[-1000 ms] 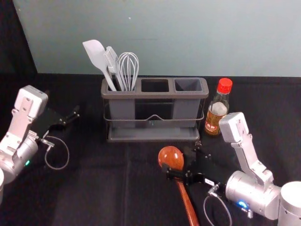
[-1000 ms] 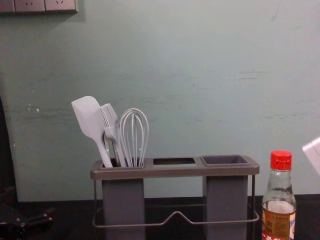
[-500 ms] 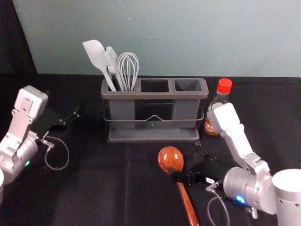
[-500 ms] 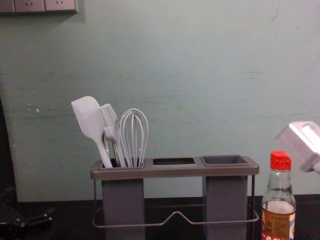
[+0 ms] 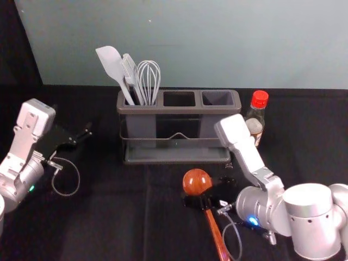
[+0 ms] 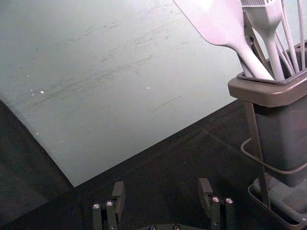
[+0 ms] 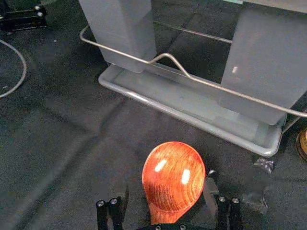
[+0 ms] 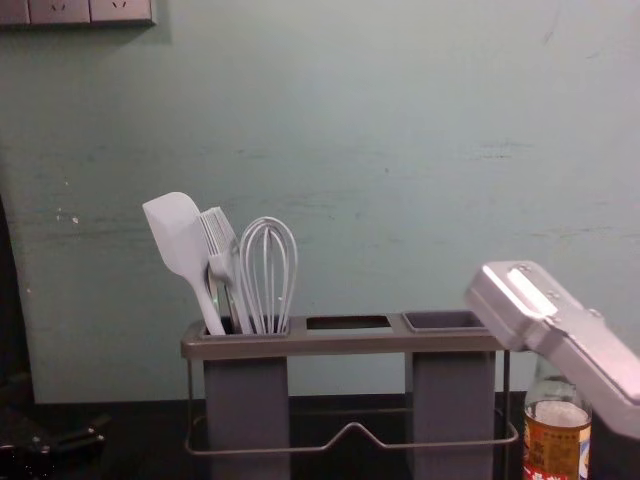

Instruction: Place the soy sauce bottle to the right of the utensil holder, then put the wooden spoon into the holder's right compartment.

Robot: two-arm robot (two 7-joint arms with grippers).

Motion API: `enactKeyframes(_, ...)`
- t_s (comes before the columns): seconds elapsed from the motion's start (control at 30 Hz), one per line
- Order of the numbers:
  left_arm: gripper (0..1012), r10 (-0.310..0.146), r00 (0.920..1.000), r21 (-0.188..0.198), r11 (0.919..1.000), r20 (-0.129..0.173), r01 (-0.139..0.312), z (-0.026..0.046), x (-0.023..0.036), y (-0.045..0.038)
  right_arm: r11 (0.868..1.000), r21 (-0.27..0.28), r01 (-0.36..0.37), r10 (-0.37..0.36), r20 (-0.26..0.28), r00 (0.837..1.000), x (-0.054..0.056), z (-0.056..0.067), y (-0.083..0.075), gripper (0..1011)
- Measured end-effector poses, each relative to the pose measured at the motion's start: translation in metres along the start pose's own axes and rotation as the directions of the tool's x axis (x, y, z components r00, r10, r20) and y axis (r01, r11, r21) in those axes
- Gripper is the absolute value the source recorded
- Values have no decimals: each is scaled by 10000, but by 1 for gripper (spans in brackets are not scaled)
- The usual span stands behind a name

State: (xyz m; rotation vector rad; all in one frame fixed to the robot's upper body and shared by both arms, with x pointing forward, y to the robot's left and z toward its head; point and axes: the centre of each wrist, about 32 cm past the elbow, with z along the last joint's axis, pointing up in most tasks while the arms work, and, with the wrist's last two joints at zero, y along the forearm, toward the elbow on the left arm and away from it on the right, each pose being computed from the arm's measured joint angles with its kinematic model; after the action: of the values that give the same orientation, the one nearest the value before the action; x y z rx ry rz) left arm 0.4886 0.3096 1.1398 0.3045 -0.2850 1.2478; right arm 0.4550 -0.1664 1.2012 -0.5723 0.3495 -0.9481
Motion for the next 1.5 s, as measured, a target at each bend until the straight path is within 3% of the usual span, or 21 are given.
enactKeyframes(0.4,1005,0,10000,0,10000,0,0,0,0,0,9975,-186,682,-672,480,9966,-138,72,99,1000)
enactKeyframes(1.07,1005,0,10000,0,10000,0,0,0,0,0,9957,-371,844,-827,456,9955,-127,104,263,998)
enactKeyframes(1.33,1005,1,10000,-1,10000,0,-1,0,0,0,9965,-264,795,-783,426,9960,-109,97,258,838)
enactKeyframes(1.5,1005,1,10000,-1,10000,1,-1,0,0,0,9968,-193,782,-773,437,9961,-111,99,224,839)
